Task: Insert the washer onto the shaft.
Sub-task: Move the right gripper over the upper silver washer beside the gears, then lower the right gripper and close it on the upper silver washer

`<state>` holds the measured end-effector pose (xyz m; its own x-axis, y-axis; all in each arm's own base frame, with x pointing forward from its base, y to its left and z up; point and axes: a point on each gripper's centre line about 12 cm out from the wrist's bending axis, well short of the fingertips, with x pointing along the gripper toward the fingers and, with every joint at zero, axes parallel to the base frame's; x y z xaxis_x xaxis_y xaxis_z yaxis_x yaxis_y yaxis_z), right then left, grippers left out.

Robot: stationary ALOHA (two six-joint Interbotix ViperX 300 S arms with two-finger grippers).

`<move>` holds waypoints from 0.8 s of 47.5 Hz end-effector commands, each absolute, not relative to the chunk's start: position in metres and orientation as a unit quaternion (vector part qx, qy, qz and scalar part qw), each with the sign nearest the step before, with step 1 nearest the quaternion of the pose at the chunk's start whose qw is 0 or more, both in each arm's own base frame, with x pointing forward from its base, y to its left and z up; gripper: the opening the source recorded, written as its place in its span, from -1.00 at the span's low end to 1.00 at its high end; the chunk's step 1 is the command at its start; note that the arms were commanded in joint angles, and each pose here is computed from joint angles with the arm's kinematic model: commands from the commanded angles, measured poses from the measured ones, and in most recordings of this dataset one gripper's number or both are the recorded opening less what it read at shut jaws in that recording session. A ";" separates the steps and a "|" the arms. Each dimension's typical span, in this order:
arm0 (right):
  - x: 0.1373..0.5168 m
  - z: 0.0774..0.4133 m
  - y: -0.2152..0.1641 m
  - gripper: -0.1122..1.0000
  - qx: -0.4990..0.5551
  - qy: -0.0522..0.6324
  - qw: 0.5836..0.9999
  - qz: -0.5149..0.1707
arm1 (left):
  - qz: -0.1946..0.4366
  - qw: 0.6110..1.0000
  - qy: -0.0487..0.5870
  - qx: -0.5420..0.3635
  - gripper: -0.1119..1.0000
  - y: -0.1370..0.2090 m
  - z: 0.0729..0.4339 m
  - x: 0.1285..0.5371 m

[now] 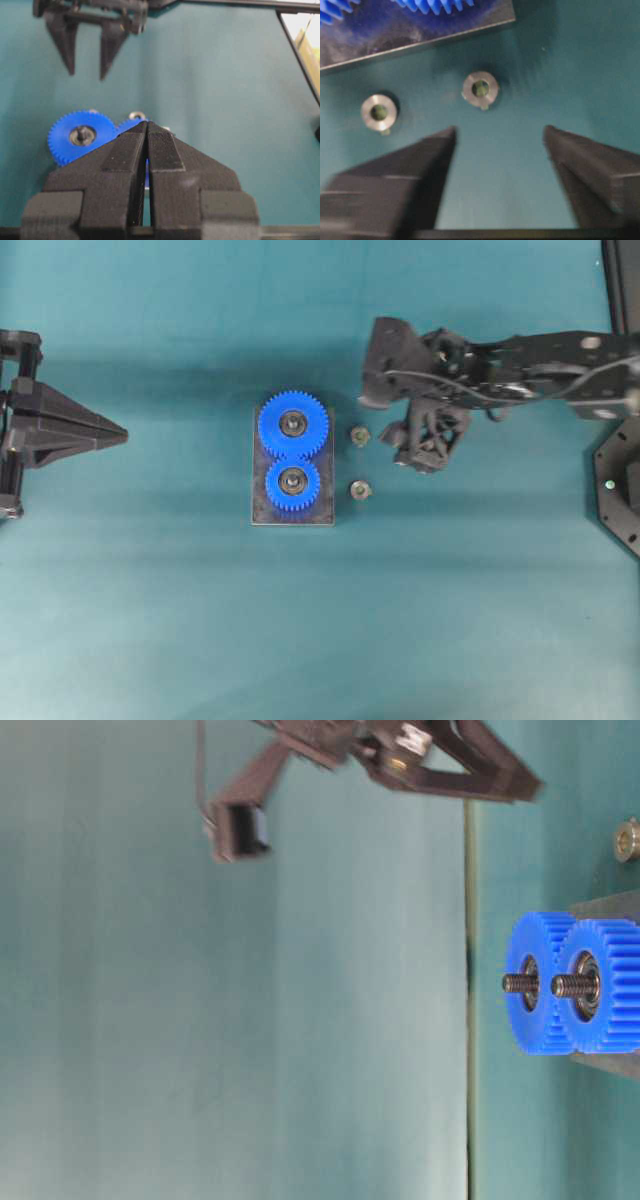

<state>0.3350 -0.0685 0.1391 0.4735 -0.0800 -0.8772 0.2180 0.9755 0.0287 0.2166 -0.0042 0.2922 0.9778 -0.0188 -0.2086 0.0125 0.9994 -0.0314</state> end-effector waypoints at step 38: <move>0.376 0.108 -0.066 0.58 0.035 0.509 0.858 -0.062 | -0.008 0.996 0.089 -0.013 -0.79 -0.004 0.305 0.220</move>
